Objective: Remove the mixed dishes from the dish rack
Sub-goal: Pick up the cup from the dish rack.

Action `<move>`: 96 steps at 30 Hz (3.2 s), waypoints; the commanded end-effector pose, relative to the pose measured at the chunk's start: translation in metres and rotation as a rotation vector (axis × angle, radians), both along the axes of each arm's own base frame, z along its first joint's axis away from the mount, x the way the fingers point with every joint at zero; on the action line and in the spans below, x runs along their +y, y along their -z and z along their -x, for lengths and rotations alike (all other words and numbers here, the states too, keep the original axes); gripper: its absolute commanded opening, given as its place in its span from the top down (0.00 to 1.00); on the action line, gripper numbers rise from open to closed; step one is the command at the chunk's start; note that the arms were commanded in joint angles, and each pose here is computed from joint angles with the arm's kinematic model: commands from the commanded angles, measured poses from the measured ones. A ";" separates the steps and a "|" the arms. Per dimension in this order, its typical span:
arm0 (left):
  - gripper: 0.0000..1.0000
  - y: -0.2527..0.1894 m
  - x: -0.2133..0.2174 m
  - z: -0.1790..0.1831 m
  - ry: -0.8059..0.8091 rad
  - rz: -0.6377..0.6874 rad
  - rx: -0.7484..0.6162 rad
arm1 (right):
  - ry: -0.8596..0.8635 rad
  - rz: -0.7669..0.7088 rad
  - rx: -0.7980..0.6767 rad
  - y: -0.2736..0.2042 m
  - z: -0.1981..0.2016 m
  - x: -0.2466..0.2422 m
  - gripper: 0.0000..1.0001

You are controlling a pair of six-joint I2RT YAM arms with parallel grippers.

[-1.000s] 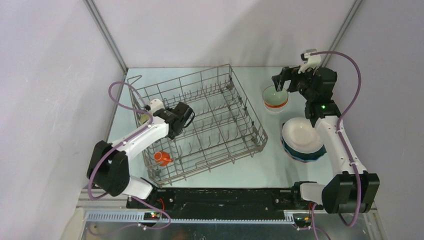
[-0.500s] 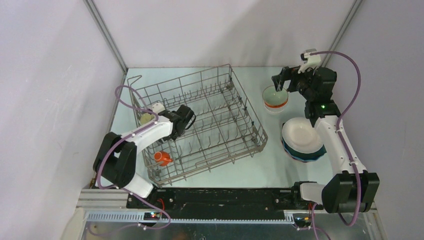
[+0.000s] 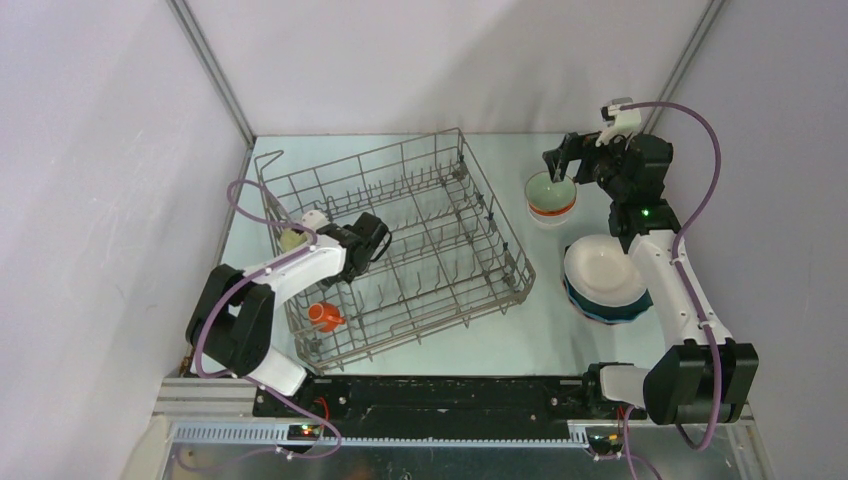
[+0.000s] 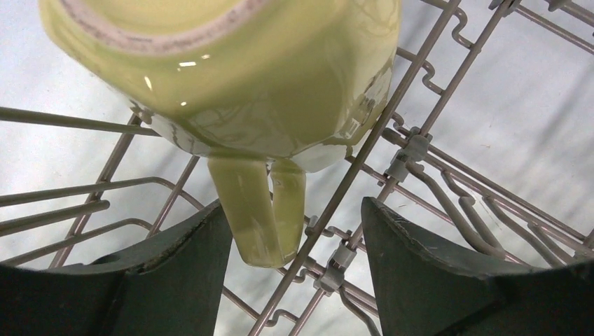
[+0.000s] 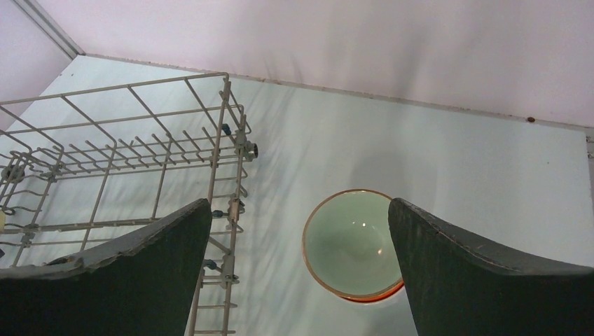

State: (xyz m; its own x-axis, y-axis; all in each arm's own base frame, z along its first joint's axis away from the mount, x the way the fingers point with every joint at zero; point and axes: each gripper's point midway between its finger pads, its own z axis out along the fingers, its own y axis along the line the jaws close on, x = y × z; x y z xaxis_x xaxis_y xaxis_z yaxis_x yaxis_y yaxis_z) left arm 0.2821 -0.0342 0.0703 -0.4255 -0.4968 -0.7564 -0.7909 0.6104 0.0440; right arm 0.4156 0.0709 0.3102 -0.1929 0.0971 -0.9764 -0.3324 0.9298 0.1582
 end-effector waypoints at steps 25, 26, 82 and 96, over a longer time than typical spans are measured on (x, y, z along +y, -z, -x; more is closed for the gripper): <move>0.33 -0.046 0.042 0.000 -0.177 -0.148 -0.201 | -0.021 -0.024 -0.046 -0.013 -0.003 0.005 0.01; 0.33 -0.045 0.042 -0.001 -0.176 -0.147 -0.203 | -0.021 -0.024 -0.046 -0.013 -0.003 0.004 0.00; 1.00 -0.129 -0.001 -0.005 0.220 0.160 -0.589 | -0.026 -0.036 -0.043 -0.014 -0.001 0.004 0.00; 1.00 -0.185 -0.062 -0.005 0.634 0.315 -0.729 | -0.386 -0.047 -0.083 -0.027 0.037 0.055 0.00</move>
